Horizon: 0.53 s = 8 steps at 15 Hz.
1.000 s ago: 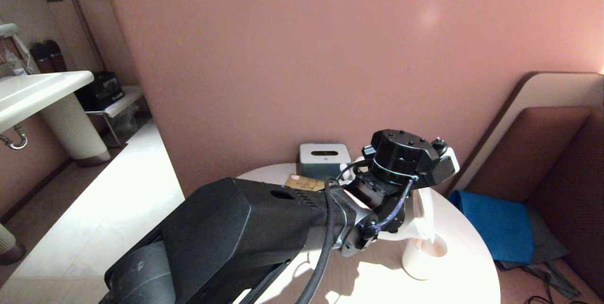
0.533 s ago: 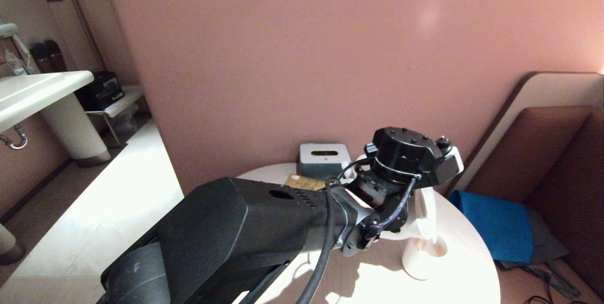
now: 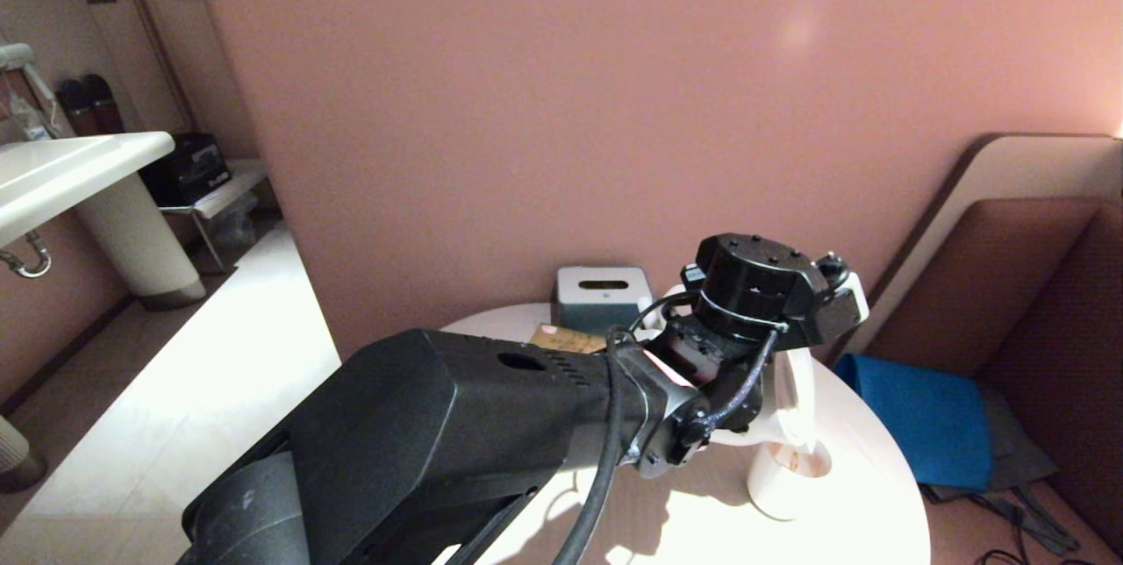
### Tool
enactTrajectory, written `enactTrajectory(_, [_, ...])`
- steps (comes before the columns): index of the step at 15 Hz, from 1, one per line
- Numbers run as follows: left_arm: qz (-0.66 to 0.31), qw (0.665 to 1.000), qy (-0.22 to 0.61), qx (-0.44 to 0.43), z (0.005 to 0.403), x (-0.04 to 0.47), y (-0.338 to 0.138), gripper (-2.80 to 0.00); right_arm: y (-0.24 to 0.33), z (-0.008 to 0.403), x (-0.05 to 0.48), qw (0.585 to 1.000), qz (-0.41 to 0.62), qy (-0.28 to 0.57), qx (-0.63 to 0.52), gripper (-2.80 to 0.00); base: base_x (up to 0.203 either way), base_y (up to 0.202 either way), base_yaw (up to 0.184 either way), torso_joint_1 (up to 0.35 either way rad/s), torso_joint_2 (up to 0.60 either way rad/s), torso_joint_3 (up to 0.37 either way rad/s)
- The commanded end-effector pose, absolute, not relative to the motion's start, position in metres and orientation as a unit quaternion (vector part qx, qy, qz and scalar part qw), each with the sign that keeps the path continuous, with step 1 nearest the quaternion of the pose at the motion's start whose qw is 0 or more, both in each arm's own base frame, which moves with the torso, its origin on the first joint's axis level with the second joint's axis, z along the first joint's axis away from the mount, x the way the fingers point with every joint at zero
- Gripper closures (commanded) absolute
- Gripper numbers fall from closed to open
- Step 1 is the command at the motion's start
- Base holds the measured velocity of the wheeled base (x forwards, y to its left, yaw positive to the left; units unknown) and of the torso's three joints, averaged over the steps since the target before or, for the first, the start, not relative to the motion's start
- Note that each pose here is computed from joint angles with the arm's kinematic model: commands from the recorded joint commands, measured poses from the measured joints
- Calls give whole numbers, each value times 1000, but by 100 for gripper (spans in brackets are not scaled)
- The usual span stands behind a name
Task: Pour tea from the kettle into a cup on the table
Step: Pour water into the cup
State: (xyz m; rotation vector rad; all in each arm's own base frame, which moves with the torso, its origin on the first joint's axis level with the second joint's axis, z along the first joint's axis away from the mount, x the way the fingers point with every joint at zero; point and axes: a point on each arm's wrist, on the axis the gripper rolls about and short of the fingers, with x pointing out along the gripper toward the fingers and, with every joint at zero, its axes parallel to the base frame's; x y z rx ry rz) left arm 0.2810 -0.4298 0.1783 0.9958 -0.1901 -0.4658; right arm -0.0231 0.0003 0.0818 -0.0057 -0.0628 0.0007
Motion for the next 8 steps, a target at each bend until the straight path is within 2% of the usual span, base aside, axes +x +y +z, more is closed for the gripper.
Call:
enactTrajectory(1, [-218,848,-93,475,181,281,-429,0,0,82,-23,999,1,-31,-3,-280,0,0,0,0,0,0])
enactTrajectory(8, [-217,847,-96,475,181,281,-430,0,0,82,-23,999,1,-31,-3,-280,0,0,0,0,0,0])
